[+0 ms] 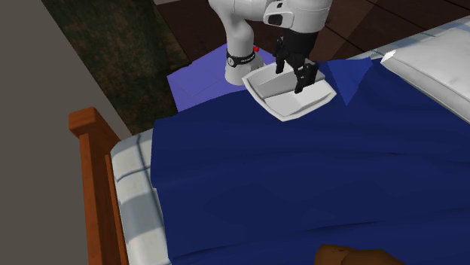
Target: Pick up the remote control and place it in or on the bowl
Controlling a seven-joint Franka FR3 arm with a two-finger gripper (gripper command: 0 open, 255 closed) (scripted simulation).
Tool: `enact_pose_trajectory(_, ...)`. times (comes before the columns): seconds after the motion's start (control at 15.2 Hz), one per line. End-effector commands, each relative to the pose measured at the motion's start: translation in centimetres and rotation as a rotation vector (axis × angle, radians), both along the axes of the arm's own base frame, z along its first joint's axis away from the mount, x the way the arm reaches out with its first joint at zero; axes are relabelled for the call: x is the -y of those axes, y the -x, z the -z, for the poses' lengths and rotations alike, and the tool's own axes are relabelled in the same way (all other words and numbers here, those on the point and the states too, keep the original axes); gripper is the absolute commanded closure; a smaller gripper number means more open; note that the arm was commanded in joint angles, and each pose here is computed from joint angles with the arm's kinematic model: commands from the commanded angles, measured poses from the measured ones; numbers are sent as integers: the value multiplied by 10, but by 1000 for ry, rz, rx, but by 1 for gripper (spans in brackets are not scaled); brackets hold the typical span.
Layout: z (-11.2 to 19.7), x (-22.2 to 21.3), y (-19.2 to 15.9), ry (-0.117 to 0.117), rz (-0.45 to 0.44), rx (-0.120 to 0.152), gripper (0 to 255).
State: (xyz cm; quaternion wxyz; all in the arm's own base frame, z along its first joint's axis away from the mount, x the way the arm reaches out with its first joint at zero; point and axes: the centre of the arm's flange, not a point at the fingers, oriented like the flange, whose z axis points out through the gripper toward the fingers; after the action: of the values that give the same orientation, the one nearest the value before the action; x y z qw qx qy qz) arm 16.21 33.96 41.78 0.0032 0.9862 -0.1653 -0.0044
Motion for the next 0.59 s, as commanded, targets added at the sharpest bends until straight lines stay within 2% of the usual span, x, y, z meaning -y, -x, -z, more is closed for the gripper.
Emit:
enact_pose_trajectory(0.0, -22, 1, 0, 0, 0, 0, 0)
enact_pose_trajectory(0.13, -45, 1, 0, 0, 0, 0, 0)
enact_pose_trajectory(0.53, -45, 1, 0, 0, 0, 0, 0)
